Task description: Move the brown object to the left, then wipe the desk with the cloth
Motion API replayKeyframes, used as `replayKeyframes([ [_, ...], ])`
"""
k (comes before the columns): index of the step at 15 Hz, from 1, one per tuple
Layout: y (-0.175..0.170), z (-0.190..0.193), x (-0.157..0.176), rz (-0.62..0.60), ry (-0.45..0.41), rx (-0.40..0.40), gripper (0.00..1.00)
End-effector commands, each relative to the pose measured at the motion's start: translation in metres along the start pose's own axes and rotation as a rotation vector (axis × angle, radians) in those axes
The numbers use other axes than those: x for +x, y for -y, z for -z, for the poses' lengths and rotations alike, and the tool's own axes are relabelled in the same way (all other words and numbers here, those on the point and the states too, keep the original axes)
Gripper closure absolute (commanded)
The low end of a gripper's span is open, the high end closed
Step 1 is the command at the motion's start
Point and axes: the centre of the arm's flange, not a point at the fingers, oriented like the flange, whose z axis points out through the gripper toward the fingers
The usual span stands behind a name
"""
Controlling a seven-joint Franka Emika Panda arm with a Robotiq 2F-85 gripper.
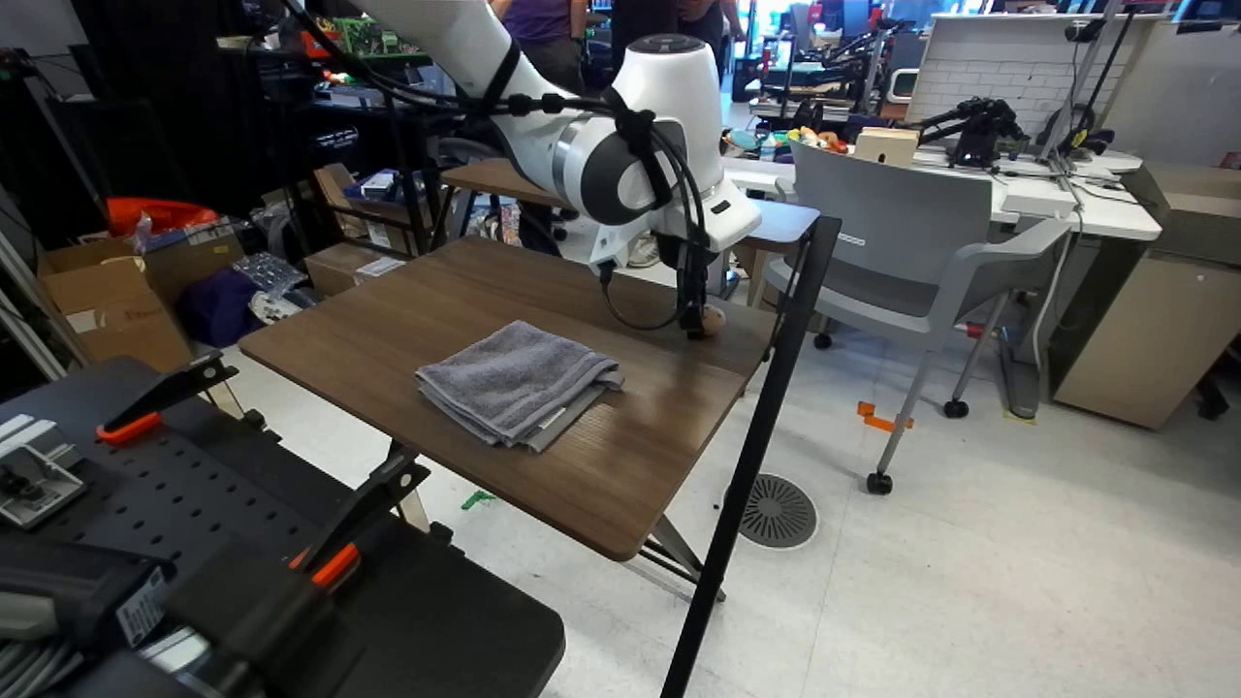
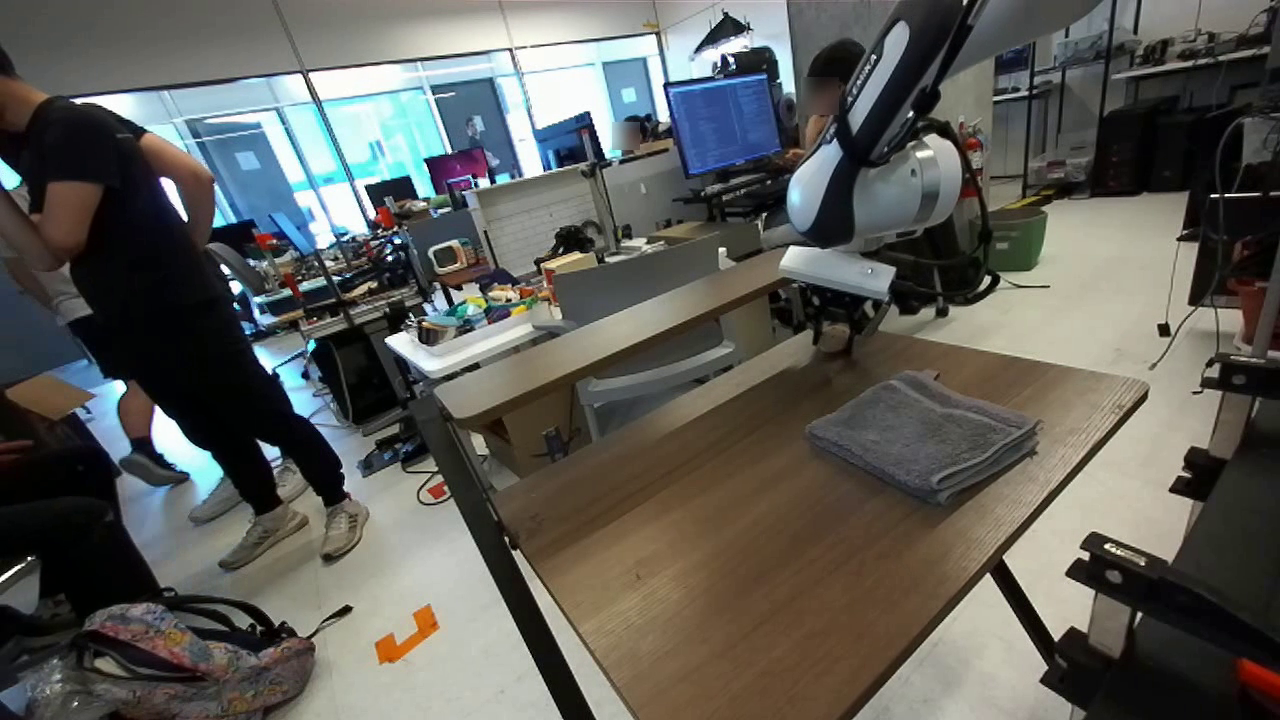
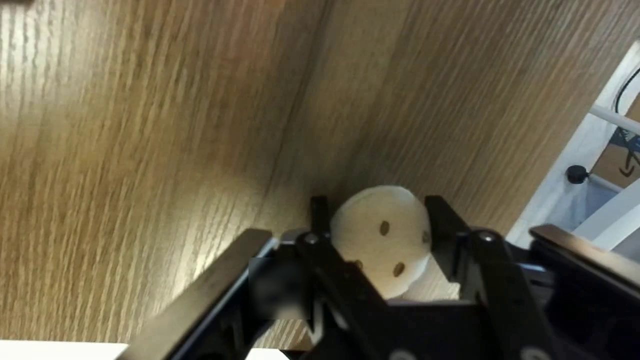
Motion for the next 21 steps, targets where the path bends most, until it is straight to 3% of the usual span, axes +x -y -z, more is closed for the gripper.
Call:
replayKeyframes([
  [1,0.015,-0.005,0.012,-0.018,0.007,-0.01,0.81],
  [3,0.011,0.005,0.005,0.0,0.04,-0.017,0.94],
  [5,0.004,0.023,-0.011,0.038,0.075,-0.008,1.0],
  [9,-0.014,0.073,-0.068,0.21,0.215,0.027,0.97],
  [14,0.014,0.122,-0.145,0.4,0.374,0.141,0.97],
  [18,0.039,0.15,-0.231,0.451,0.558,0.198,0.97],
  [21,0.066,0.17,-0.271,0.371,0.698,0.3,0.97],
])
